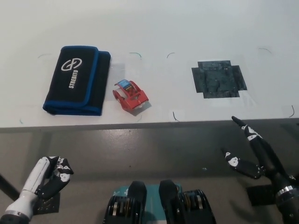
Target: Use the right hand to move the tape on the right hand side to the notebook on the left hand side
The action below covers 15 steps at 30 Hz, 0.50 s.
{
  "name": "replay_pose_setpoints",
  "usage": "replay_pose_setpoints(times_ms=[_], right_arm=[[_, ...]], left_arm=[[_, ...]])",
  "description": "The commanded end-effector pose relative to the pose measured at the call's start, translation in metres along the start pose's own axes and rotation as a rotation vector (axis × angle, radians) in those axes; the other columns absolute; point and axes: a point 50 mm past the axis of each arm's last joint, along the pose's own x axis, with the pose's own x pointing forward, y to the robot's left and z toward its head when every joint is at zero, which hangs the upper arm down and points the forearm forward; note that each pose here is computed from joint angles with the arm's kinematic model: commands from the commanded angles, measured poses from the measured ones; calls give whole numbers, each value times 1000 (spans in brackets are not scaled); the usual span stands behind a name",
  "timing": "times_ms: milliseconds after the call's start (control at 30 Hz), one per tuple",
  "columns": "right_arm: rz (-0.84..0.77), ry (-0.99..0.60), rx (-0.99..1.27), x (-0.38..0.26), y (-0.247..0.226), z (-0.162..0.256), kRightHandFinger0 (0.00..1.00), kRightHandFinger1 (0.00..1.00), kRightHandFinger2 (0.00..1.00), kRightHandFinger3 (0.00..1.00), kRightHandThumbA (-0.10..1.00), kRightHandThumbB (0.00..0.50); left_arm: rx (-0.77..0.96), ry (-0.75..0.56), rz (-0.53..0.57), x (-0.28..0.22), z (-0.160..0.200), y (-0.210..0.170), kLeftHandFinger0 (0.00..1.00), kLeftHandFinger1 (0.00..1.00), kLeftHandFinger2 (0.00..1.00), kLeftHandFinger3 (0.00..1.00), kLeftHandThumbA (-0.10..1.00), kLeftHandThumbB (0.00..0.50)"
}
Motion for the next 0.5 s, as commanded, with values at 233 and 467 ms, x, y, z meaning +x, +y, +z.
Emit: replay_pose_setpoints(times_ms=[233,467], right_arm=[[10,-13,-43,3,-9,5,1000,1000,1000,1000,230,169],[10,2,-35,0,-7,4,1000,1000,1000,1000,178,153]], left_arm=[[5,-16,15,1,4,8,4,65,221,371,-100,373],[15,-17,6,1,5,9,5,60,222,374,-100,365]])
